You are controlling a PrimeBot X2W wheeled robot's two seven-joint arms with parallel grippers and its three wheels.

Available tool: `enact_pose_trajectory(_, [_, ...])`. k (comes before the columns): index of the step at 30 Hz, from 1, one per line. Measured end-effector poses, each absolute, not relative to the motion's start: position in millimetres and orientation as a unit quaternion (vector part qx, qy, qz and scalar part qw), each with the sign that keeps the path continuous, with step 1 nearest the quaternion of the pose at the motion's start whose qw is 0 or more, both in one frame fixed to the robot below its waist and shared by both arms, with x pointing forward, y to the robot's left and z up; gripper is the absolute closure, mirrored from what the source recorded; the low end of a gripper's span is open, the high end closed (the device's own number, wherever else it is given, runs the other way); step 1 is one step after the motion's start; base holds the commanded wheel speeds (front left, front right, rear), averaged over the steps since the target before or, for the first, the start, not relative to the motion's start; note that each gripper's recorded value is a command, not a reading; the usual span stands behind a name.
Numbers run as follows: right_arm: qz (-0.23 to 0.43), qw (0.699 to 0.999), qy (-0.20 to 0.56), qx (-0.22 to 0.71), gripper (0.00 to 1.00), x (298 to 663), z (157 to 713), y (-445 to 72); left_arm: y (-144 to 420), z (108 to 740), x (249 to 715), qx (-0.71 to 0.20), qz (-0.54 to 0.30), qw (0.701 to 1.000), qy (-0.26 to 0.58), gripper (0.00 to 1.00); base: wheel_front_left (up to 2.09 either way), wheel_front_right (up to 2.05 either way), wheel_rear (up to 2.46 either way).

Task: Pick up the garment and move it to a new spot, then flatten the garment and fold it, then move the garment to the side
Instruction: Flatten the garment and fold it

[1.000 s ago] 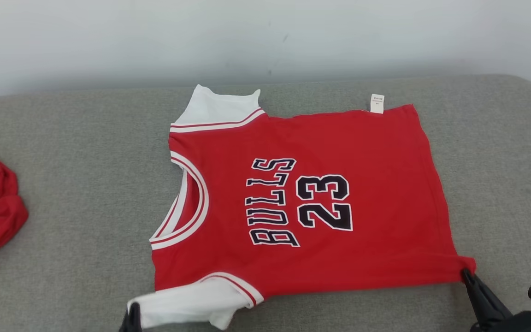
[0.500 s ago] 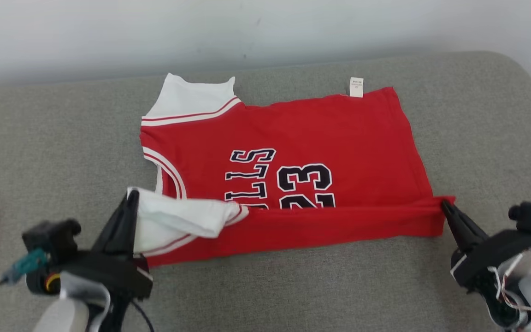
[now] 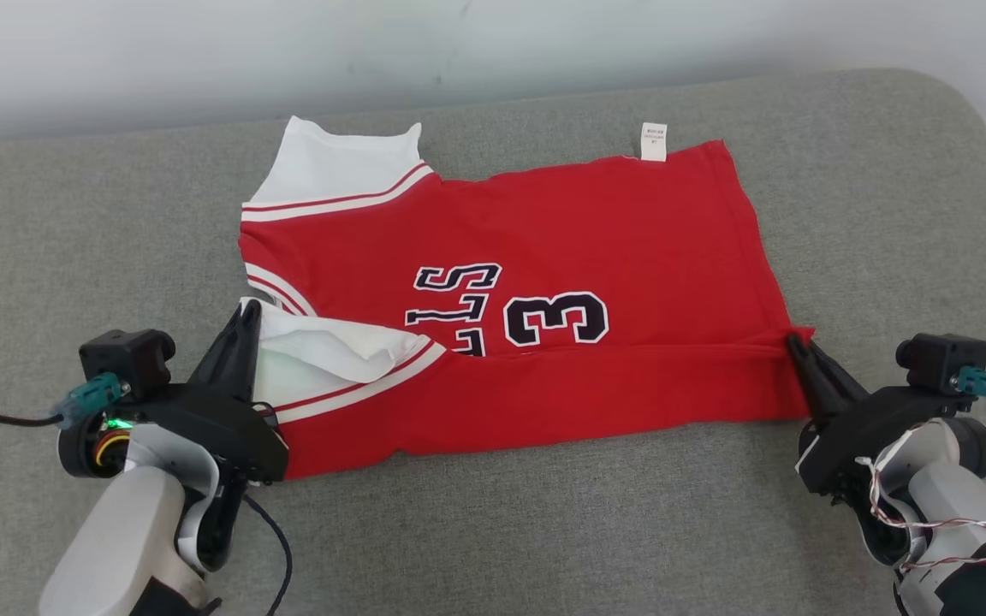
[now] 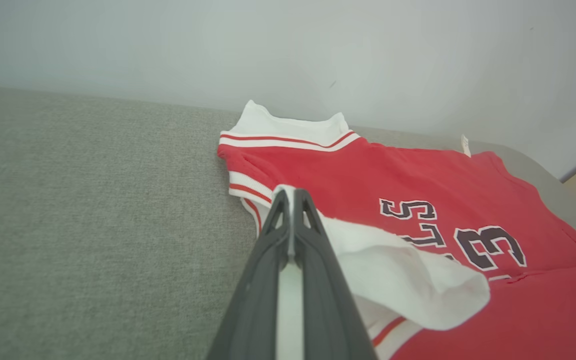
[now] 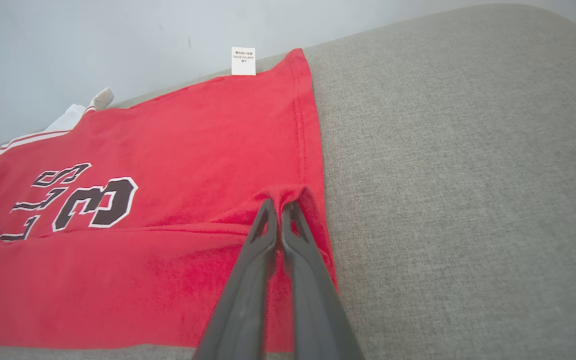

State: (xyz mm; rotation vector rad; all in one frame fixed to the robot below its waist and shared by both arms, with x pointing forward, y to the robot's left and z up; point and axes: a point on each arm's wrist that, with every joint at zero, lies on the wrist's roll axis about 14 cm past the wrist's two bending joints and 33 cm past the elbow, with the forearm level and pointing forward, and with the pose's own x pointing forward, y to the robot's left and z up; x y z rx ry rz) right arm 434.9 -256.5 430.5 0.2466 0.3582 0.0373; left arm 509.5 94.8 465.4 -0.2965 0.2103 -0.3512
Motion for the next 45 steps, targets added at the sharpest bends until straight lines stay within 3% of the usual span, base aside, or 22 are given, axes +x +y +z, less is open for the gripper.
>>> enact_pose_trajectory(1, [0.019,0.976,0.178,0.121,0.00,433.2,429.4,-255.9,95.3,467.1,509.9,-0.147,-0.172,0.969,0.098,0.54,0.00,0.00,0.00])
enact_pose_trajectory(2, [0.020,0.977,0.176,0.118,0.00,431.9,429.4,-255.5,95.3,467.3,509.4,-0.146,-0.170,0.970,0.095,0.00,0.00,0.00,0.00])
enact_pose_trajectory(12, [0.015,0.984,0.152,0.094,0.00,412.3,430.4,-262.1,112.1,464.7,484.1,-0.151,-0.144,0.975,0.074,0.00,0.00,0.00,0.00])
enact_pose_trajectory(20, [0.016,0.982,0.175,0.070,0.00,406.3,409.9,-261.0,128.0,424.8,448.8,-0.127,-0.122,0.977,0.119,0.00,0.00,0.00,0.00])
enact_pose_trajectory(33, [0.010,0.977,0.203,0.059,0.00,403.9,389.0,-254.3,118.1,391.8,435.6,-0.109,-0.128,0.972,0.165,0.00,0.00,0.00,0.00])
enact_pose_trajectory(34, [0.010,0.977,0.206,0.061,0.10,403.4,387.2,-252.6,118.3,388.9,434.6,-0.110,-0.127,0.971,0.170,0.05,0.00,0.00,0.00])
enact_pose_trajectory(35, [0.010,0.976,0.208,0.062,0.55,402.6,385.4,-250.9,117.1,385.5,432.5,-0.109,-0.127,0.970,0.176,0.52,0.00,0.00,0.00])
enact_pose_trajectory(36, [0.010,0.976,0.210,0.063,0.78,402.0,383.9,-250.1,115.9,383.7,431.4,-0.107,-0.128,0.970,0.179,0.69,0.00,0.00,0.00])
enact_pose_trajectory(37, [0.010,0.975,0.211,0.063,1.00,402.7,383.6,-249.3,115.6,382.7,431.5,-0.107,-0.128,0.969,0.181,0.96,0.00,0.00,0.00])
enact_pose_trajectory(38, [0.011,0.976,0.210,0.063,1.00,404.8,384.7,-247.7,114.4,382.9,432.6,-0.109,-0.129,0.969,0.182,1.00,0.00,0.00,0.00])
enact_pose_trajectory(45, [0.010,0.980,0.183,0.076,1.00,410.0,400.9,-247.6,110.4,391.5,433.8,-0.111,-0.135,0.969,0.173,1.00,0.00,0.00,0.00])
